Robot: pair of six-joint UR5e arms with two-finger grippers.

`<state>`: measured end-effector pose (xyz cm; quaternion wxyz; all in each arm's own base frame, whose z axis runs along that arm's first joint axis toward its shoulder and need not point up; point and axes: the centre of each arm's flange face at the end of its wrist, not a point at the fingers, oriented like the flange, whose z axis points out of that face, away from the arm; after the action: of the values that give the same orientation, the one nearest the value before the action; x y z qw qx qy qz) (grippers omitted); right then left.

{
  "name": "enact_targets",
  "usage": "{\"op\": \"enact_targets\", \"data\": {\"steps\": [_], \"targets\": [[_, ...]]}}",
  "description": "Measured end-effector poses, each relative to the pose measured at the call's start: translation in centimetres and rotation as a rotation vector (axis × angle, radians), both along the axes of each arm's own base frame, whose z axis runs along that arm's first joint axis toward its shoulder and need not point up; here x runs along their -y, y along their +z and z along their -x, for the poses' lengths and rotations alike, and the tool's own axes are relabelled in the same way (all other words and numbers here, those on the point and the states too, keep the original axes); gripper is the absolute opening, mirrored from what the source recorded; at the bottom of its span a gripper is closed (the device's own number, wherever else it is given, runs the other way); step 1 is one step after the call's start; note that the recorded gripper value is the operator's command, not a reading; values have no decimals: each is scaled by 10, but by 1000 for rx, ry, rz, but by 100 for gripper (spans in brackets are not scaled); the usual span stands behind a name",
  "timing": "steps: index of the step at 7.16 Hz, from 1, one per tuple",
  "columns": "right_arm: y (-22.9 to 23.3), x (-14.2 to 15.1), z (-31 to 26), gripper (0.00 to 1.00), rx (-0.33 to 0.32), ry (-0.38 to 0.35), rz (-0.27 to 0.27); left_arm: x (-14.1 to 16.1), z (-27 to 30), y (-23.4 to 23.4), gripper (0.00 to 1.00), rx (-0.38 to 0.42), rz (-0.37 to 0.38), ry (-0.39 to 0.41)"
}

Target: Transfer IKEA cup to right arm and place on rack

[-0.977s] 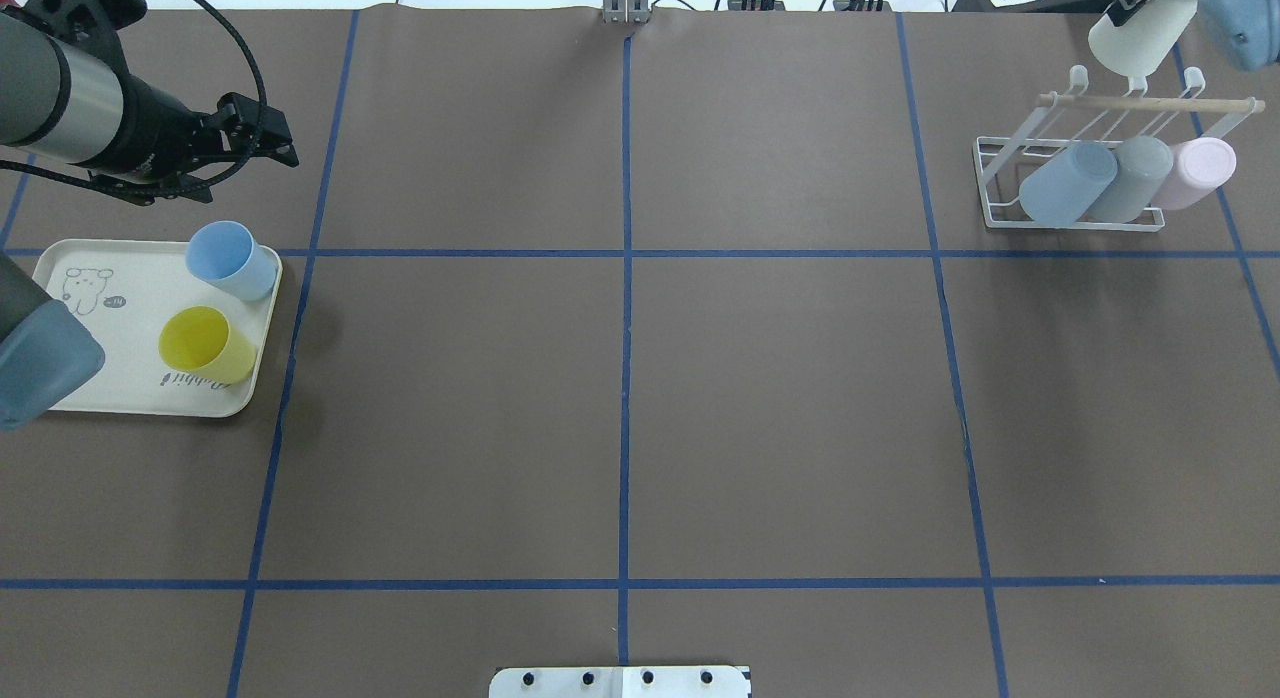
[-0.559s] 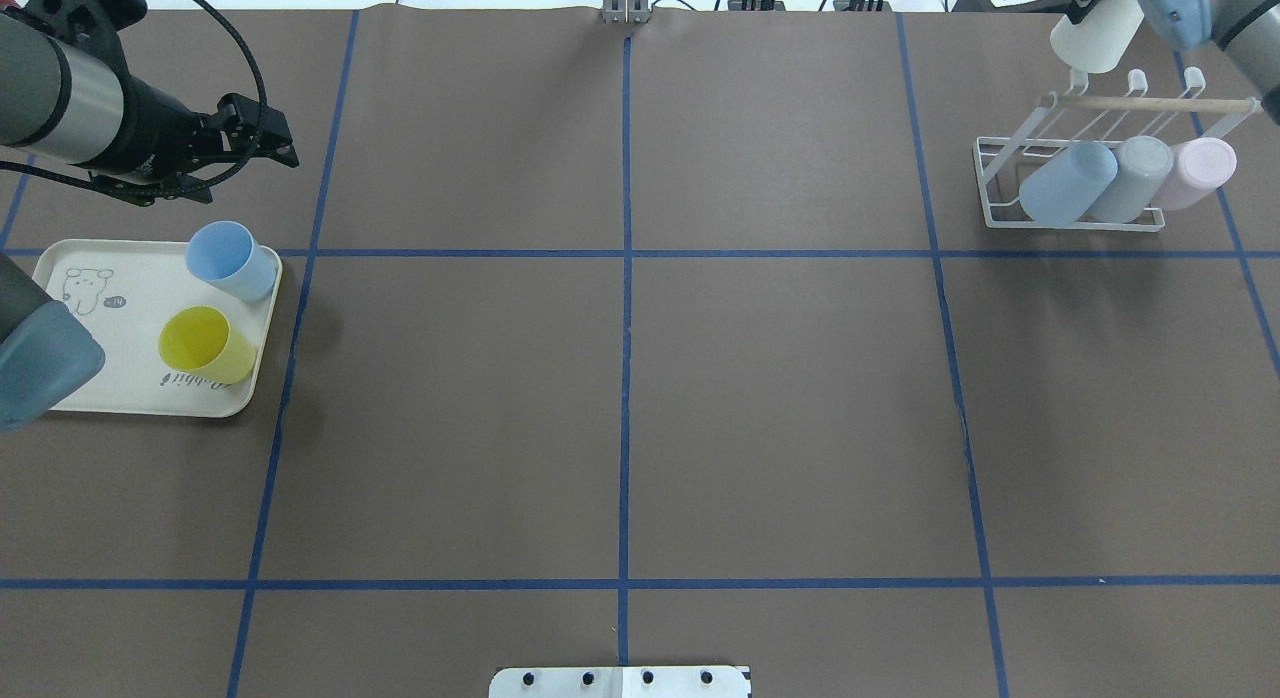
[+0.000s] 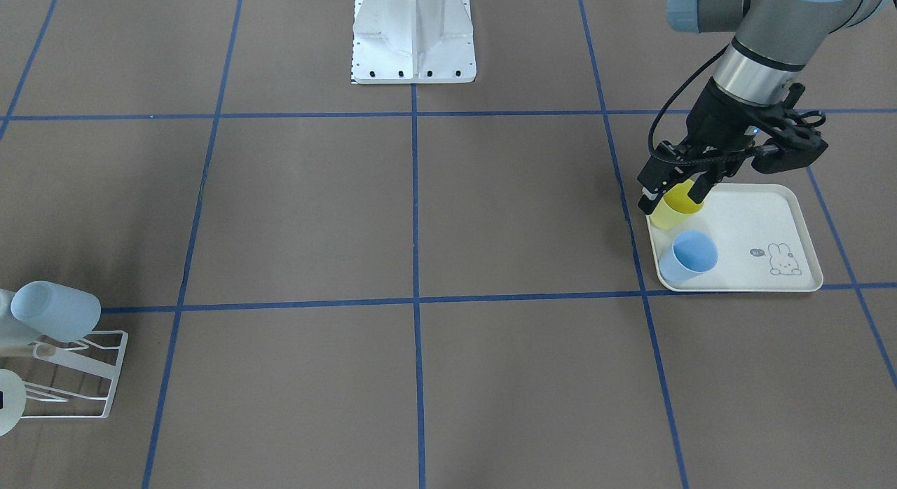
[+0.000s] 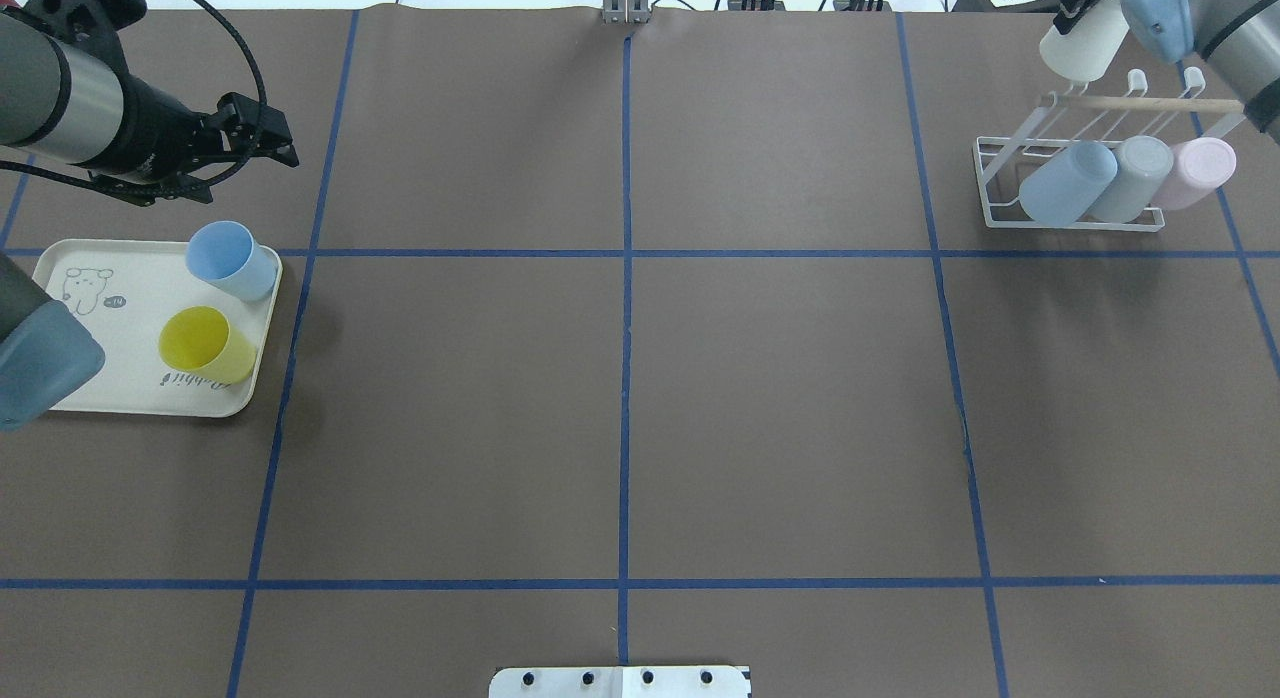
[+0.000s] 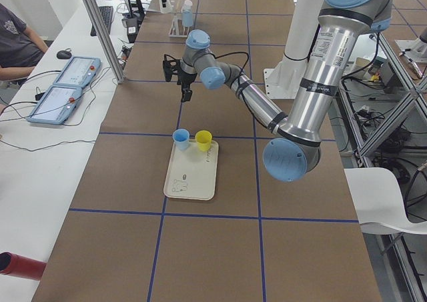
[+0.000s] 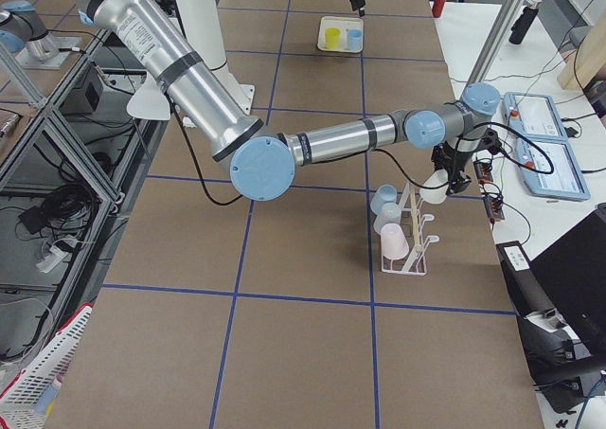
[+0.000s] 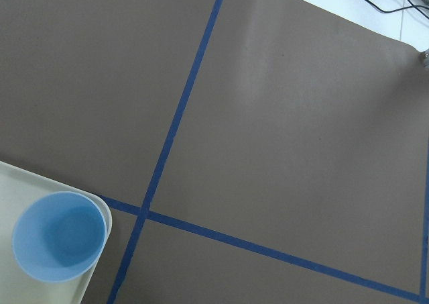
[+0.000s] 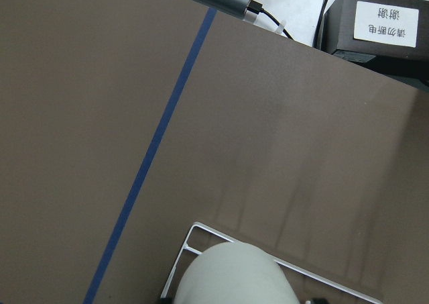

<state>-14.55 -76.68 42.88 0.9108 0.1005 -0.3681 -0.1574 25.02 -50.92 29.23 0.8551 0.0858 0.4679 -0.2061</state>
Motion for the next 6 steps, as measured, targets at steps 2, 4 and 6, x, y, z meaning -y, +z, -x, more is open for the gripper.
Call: {"op": "enact_targets", "data": {"steps": [2, 4, 6], "targets": [[22, -8, 2, 22, -1, -6, 4, -1, 0, 4, 100, 5, 5, 1], [36, -15, 7, 62, 1, -12, 0, -9, 5, 29, 100, 37, 22, 16], [41, -19, 11, 95, 3, -12, 7, -31, 20, 77, 100, 122, 9, 87]]}}
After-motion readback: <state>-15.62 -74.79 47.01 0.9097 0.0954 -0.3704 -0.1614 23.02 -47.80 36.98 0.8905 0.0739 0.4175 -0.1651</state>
